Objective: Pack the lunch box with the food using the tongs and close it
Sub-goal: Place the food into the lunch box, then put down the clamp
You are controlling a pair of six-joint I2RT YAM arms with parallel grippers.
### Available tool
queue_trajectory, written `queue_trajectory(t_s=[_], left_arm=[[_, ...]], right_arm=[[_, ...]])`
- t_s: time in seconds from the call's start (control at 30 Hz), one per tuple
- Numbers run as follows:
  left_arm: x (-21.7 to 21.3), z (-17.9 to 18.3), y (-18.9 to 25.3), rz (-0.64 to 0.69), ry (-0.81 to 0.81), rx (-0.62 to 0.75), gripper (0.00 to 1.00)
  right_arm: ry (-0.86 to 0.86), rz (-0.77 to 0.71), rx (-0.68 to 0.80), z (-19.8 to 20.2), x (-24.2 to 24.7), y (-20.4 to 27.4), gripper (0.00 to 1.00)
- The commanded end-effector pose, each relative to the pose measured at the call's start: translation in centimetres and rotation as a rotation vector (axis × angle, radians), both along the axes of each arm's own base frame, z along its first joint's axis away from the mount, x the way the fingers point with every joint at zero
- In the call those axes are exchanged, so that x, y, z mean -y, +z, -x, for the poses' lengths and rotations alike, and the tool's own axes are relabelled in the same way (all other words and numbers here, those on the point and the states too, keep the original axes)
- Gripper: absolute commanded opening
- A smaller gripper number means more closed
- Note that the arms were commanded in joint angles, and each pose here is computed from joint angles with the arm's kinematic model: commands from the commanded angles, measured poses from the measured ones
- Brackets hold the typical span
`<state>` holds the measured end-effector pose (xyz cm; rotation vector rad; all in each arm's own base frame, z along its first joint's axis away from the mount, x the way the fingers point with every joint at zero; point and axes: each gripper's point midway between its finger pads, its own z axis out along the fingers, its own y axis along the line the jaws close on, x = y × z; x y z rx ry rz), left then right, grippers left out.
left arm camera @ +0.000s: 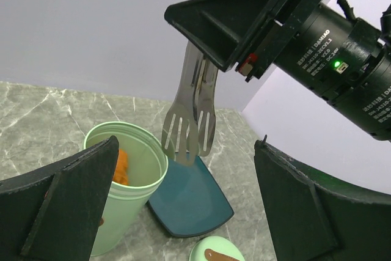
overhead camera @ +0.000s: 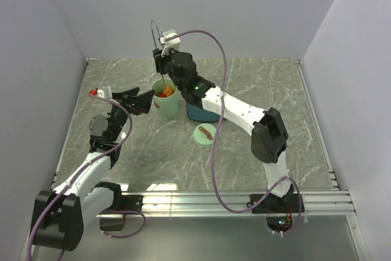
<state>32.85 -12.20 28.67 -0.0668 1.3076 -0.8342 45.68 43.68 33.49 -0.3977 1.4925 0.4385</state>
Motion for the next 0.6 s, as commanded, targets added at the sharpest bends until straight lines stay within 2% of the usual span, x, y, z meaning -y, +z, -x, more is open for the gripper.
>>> queue_trajectory(t_s=[0.0, 0.37, 0.4, 0.47, 0.5, 0.53, 0.57], left_arm=[[-0.3, 0.4, 0.8, -0.004, 0.011, 0.044, 1.00], [-0.3, 0.5, 0.8, -0.004, 0.008, 0.044, 0.99], [-0.3, 0.4, 0.8, -0.004, 0.009, 0.044, 0.99], [-0.3, 0.4, 0.8, -0.004, 0.009, 0.044, 0.99], [-0.3, 0.4, 0.9, -0.004, 0.008, 0.045, 0.99], [-0.3, 0.4, 0.9, -0.005, 0.006, 0.045, 0.99], [-0.2, 0.4, 0.8, -0.006, 0.003, 0.040, 0.99]], right_arm=[[0.005, -0.079, 0.070, 0.0, -0.5, 3.6, 0.47], [-0.088, -0.071, 0.077, 0.7, 3.8, 3.5, 0.46], [-0.105, -0.084, 0.086, 0.9, 4.8, 4.3, 0.46], [-0.154, -0.059, 0.062, 0.6, 6.9, 2.5, 0.46], [-0.170, -0.081, 0.074, 1.1, 8.1, 3.5, 0.46], [-0.196, -0.054, 0.050, 0.9, 9.6, 1.7, 0.46], [-0.226, -0.078, 0.059, 1.3, 11.2, 2.8, 0.46]])
